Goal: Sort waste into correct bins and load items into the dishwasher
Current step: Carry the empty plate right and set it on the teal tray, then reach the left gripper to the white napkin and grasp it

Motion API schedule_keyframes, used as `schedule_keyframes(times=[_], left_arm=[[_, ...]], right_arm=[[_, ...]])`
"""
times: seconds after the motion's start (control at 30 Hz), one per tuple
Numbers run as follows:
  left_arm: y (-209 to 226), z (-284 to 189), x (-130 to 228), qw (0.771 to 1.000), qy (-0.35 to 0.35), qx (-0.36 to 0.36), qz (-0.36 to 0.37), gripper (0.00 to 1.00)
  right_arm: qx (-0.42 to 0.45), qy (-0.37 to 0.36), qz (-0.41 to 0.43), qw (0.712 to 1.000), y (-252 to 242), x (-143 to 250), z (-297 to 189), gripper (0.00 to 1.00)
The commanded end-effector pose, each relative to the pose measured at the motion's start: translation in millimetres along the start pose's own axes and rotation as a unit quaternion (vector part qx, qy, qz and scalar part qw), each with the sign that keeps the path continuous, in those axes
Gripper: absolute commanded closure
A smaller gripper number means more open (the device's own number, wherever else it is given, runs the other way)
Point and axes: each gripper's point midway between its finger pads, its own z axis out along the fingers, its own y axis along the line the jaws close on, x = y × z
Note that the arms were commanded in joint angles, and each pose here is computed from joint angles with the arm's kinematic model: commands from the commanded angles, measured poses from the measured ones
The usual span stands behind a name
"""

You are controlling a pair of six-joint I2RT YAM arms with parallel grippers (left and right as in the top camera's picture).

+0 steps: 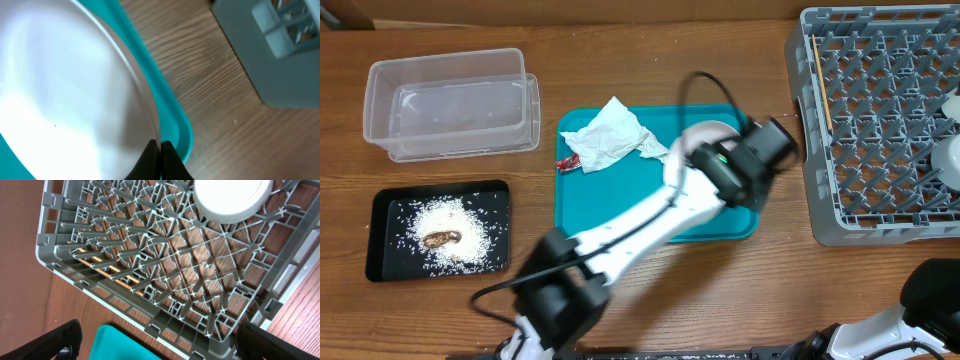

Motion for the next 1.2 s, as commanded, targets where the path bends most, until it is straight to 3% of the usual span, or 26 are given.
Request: schedule_keyframes(times=[0.0,0.2,0.23,0.27,0.3,0.33,0.5,0.7,0.8,1.03,1.17], left_arm=[[-8,31,2,0.992,-0.031,-0.064,0.108,0.96],[-2,38,8,0.988,-0.027,-0.097,0.116,0.92],[1,39,8,0.988,-0.024,-0.099,0.115,0.84],[3,38,9,0.988,-0.020,-0.102,0.115,0.58],[6,38,10,0.988,-0.017,-0.106,0.114,0.39],[8,38,12,0.987,-0.013,-0.108,0.114,0.34],[16,33,15,0.986,0.000,-0.123,0.117,0.34],[44,1,-24,0.980,-0.052,-0.181,0.066,0.33],[69,-10,-45,0.977,-0.069,-0.198,0.032,0.26],[156,2,-57,0.987,-0.015,-0.149,-0.050,0.25],[210,1,-55,0.982,-0.004,-0.166,-0.091,0.27]], right_arm=[[-0.005,-0.005,0.002,1.000,1,-1,-4,0.00],[-0.005,-0.005,0.002,1.000,1,-1,-4,0.00],[-0.005,-0.005,0.002,1.000,1,-1,-4,0.00],[-0.005,-0.005,0.002,1.000,1,-1,-4,0.00],[-0.005,-0.005,0.002,1.000,1,-1,-4,0.00],[-0.005,-0.005,0.002,1.000,1,-1,-4,0.00],[-0.005,-0.005,0.002,1.000,1,-1,-4,0.00],[-0.005,-0.005,0.002,1.000,1,-1,-4,0.00],[-0.005,-0.005,0.002,1.000,1,-1,-4,0.00],[-0.005,-0.005,0.002,1.000,1,-1,-4,0.00],[-0.005,-0.005,0.002,1.000,1,-1,-4,0.00]])
